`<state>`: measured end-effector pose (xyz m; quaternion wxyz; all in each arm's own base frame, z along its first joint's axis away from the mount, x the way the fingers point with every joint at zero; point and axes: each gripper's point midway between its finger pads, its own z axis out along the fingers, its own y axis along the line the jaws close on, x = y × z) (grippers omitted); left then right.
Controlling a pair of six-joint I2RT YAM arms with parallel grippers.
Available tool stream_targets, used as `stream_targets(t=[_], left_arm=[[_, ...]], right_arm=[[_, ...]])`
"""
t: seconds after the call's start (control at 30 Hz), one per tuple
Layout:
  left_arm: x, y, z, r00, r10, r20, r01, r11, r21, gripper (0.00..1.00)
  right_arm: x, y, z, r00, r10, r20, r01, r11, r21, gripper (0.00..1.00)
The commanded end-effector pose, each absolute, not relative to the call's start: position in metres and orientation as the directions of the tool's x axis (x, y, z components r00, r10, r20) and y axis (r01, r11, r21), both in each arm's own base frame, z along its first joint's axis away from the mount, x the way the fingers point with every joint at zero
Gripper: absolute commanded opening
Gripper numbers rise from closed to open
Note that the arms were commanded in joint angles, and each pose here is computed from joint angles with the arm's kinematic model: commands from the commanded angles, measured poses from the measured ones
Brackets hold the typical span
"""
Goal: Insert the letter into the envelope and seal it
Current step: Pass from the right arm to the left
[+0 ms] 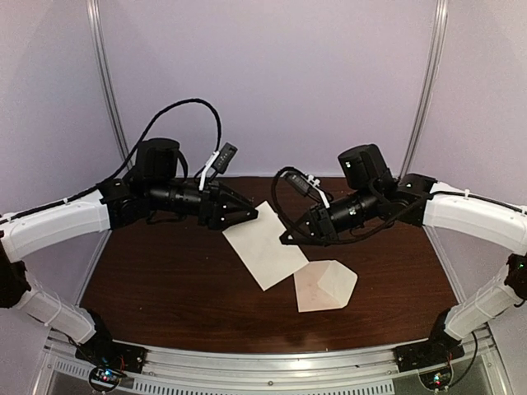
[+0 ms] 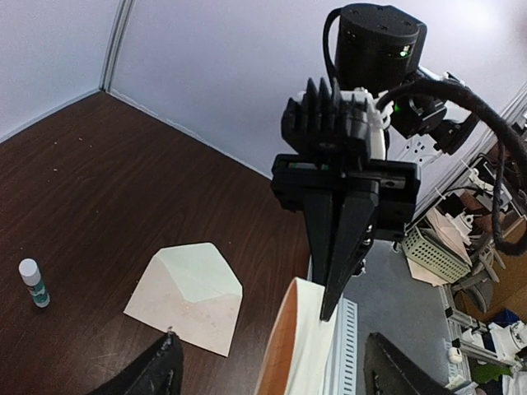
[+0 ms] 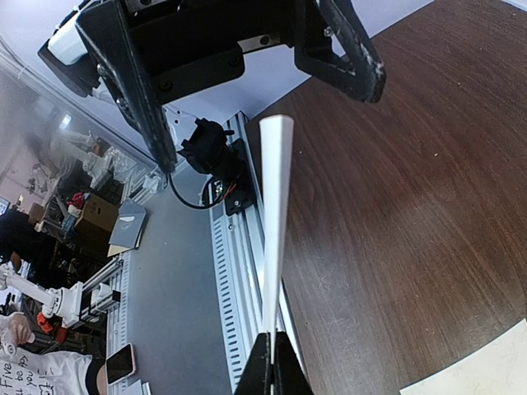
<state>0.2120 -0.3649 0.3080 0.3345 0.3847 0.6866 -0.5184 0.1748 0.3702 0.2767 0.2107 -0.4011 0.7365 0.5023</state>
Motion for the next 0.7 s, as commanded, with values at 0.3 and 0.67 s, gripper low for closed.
stream_targets(t=[0.3, 0.67], left_arm=[[0.187, -0.379, 0.318, -0.439, 0.228, -0.869, 0.895, 0.019, -0.446, 0.25], [0.198, -0.367, 0.331, -0.418, 0.136, -0.898, 0.908, 0.098, -0.407, 0.00]], right_arm=[[0.174, 0.380, 0.291, -0.537, -0.409, -0.738, -0.833, 0.120, 0.540, 0.00], [0.177, 0.363, 0.285, -0.554, -0.395, -0.733, -0.827, 0.157, 0.540, 0.00]])
